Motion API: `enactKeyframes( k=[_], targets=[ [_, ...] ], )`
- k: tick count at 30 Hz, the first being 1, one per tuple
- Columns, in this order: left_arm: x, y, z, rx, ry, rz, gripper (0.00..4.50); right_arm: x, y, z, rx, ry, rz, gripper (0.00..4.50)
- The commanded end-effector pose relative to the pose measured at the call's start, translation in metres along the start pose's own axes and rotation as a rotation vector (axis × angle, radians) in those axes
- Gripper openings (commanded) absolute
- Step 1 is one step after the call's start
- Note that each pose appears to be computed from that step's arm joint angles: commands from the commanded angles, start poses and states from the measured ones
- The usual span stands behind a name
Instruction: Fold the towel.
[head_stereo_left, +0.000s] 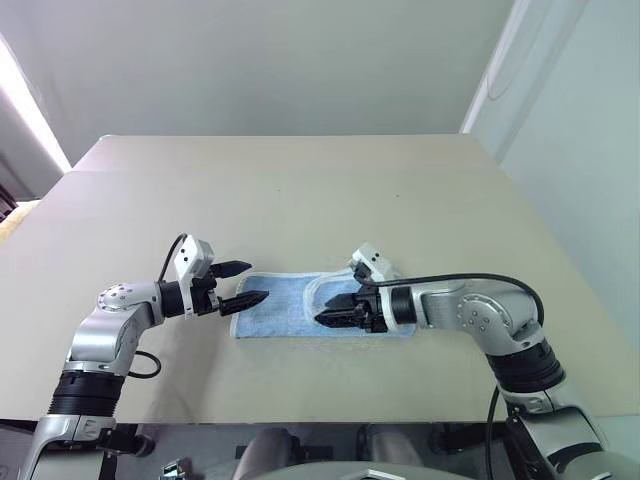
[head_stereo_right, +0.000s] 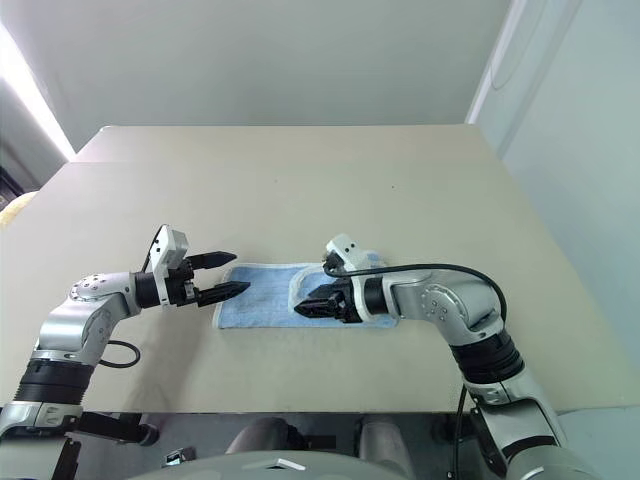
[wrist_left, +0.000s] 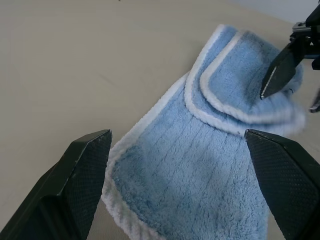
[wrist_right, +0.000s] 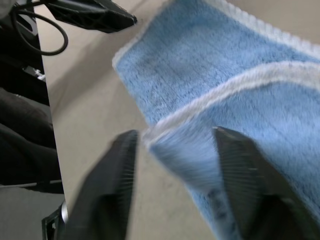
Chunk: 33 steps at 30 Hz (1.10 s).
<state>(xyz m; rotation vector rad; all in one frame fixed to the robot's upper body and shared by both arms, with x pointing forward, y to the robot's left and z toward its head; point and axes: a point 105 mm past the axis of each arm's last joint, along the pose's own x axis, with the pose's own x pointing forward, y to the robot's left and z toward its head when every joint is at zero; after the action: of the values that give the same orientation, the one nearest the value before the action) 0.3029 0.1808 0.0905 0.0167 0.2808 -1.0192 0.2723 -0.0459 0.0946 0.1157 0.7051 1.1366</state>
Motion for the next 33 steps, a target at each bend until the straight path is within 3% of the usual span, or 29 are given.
enactKeyframes(
  k=[1,7,11,15,21,27,33],
  targets=[
    [-0.008,0.009,0.016,0.018,-0.044,0.035,4.50,-0.018,0.013,0.039,-0.108,-0.197,0.036,3.54],
    [-0.026,0.020,0.018,-0.150,-0.052,0.099,4.50,-0.043,-0.012,0.053,-0.234,-0.349,-0.033,3.54],
    [-0.034,0.025,0.010,-0.210,0.010,0.142,4.50,-0.024,-0.032,0.036,-0.350,-0.351,-0.067,3.54],
    [-0.034,0.023,0.003,-0.231,0.048,0.146,4.50,0.015,-0.056,0.002,-0.322,-0.262,-0.084,3.54],
    [-0.030,0.016,-0.002,-0.236,0.058,0.130,4.50,0.035,-0.085,-0.021,-0.313,-0.224,-0.184,3.54],
    [-0.030,0.011,-0.014,-0.253,0.144,0.114,4.50,0.020,-0.068,0.010,-0.314,-0.357,-0.120,3.54],
    [-0.034,0.005,-0.025,-0.387,0.250,0.101,4.50,-0.009,-0.051,0.042,-0.278,-0.454,-0.103,3.54]
  ],
)
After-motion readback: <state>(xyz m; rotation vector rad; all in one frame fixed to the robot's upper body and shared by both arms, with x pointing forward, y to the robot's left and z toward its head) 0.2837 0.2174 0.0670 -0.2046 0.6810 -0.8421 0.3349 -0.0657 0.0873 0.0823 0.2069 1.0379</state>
